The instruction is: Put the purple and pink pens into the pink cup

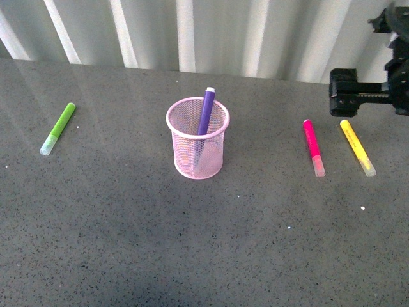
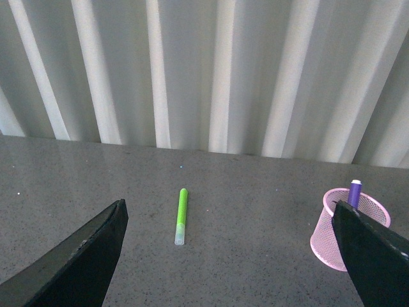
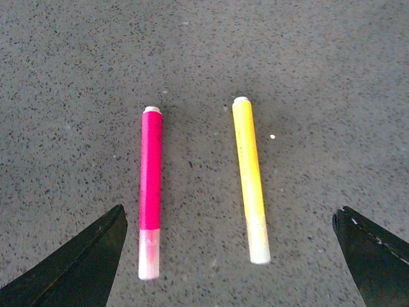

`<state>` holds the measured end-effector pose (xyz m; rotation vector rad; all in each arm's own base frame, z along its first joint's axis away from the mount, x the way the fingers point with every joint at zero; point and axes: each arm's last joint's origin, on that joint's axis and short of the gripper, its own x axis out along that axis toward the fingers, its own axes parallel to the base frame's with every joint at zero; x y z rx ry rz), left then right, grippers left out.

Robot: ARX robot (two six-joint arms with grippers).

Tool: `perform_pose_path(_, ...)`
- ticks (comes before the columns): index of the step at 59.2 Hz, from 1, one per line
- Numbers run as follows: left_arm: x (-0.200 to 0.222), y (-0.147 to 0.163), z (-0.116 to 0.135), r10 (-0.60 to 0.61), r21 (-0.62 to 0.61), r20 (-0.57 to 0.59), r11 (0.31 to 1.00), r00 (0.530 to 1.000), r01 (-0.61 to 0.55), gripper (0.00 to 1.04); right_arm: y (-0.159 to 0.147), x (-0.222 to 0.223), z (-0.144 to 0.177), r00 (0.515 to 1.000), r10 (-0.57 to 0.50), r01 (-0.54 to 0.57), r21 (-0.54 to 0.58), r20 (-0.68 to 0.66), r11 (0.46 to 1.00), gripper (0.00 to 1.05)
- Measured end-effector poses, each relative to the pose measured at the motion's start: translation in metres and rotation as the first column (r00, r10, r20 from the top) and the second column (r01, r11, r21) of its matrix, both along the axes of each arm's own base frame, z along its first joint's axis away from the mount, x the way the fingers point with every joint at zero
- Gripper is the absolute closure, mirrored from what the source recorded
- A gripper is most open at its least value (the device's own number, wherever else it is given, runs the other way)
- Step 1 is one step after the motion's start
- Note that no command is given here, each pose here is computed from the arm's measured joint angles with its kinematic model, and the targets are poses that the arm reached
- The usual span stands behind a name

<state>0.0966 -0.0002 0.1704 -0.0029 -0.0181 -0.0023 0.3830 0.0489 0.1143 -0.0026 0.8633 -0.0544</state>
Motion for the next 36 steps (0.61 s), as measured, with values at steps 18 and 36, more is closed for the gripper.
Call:
perform_pose_path(18,0.0,0.0,0.0,0.0,0.0,0.0,1.0,1.0,0.0,0.07,0.026,0.047,-0.022,0.998,0.037,-0.036,0.035,-0.045,0.999,0.07)
perform_pose_path(36,0.0,0.0,0.0,0.0,0.0,0.0,1.0,1.0,0.0,0.07,0.035,0.074,-0.049,0.996,0.011,-0.006,0.059,-0.088,0.998,0.07)
